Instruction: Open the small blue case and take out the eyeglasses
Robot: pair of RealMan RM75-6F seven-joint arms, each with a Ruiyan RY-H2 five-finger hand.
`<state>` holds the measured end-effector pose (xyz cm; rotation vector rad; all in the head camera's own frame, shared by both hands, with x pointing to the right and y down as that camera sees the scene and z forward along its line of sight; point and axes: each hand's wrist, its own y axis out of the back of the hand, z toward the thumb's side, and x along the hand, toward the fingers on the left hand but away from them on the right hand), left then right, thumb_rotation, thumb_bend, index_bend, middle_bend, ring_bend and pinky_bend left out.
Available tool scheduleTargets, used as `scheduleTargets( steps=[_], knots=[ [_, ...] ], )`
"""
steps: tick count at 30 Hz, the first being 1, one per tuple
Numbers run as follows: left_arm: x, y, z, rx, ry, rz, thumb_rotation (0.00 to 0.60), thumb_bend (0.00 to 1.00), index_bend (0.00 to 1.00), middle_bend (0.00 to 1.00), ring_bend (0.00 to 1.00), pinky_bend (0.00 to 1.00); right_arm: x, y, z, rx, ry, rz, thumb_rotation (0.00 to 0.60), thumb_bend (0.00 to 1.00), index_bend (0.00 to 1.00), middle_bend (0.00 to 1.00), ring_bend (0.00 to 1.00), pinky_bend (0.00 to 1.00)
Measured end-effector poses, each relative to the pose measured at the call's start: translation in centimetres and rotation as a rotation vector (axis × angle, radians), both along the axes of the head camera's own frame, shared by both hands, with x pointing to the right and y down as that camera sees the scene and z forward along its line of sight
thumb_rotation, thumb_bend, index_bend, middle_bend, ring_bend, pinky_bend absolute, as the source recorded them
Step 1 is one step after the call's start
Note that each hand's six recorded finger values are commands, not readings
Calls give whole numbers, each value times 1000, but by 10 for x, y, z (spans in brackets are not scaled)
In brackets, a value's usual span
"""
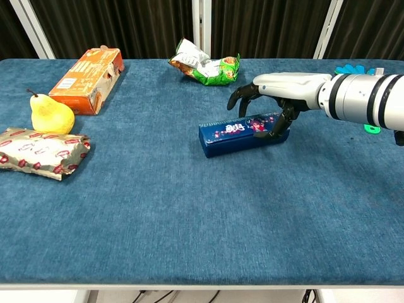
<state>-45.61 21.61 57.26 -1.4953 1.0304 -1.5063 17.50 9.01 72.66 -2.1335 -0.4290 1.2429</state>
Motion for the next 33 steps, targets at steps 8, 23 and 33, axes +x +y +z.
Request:
scheduleTargets(
  steps=[8,23,33],
  knots=[
    [0,0,0,-1,2,0,600,166,505,489,378,462,-1,0,3,-1,3,1,600,328,226,294,0,0],
    [-1,0,0,-2,11,0,600,166,505,489,377,461,-5,0,5,1,10,-15,600,529,285,330,0,0],
    [0,0,0,-3,10,0,600,165,505,489,378,461,-4,-4,8,-20,34,-17,600,726,309,350,25,0]
  ],
)
